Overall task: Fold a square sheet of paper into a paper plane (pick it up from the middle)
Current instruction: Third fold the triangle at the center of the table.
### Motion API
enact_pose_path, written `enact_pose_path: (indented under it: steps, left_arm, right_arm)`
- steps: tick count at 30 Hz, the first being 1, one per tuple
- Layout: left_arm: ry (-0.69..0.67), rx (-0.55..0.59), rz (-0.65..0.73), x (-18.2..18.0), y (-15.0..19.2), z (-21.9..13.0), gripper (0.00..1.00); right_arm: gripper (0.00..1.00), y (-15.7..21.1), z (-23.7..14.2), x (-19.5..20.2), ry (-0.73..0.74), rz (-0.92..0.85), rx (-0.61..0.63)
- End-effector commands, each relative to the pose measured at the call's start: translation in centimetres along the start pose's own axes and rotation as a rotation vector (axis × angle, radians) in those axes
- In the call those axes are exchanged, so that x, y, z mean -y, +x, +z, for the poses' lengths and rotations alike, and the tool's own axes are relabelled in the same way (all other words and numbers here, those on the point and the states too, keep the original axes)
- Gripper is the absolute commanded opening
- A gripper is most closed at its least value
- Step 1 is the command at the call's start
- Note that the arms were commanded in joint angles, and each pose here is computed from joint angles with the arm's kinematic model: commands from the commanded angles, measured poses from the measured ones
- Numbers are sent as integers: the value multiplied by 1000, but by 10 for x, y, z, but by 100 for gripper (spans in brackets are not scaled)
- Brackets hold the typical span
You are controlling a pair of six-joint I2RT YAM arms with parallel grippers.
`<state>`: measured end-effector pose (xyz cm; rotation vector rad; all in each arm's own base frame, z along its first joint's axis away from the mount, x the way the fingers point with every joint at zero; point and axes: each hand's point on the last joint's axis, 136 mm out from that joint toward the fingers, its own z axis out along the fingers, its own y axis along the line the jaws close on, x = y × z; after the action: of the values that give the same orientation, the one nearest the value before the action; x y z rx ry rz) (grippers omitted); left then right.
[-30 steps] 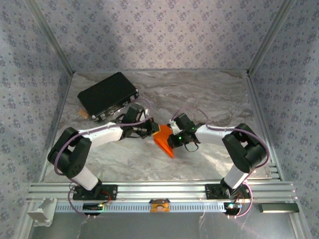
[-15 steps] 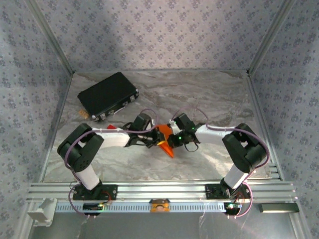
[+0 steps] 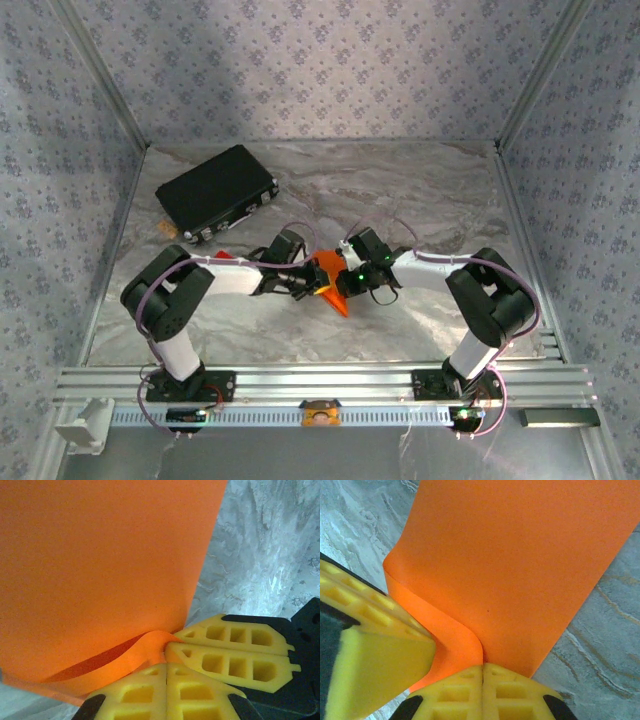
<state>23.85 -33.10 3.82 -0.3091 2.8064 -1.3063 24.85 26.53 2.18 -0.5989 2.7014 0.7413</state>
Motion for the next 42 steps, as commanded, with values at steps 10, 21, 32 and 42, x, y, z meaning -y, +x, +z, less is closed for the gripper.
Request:
enact_pose_path:
  steps: [10, 21, 32, 42]
  left_arm:
    - [-89, -22, 27, -26, 7, 6, 0]
    - [-156, -28, 25, -49, 11, 9, 0]
    - [-144, -37, 41, -44, 10, 10, 0]
    - [-146, -31, 41, -44, 9, 9, 0]
  right_arm:
    - [0, -1, 0, 2, 26, 12, -9]
    - [1, -2, -3, -3, 7, 10, -7]
    - [42, -22, -51, -12, -93, 169, 72]
    - [12, 12, -26, -56, -244, 171, -101]
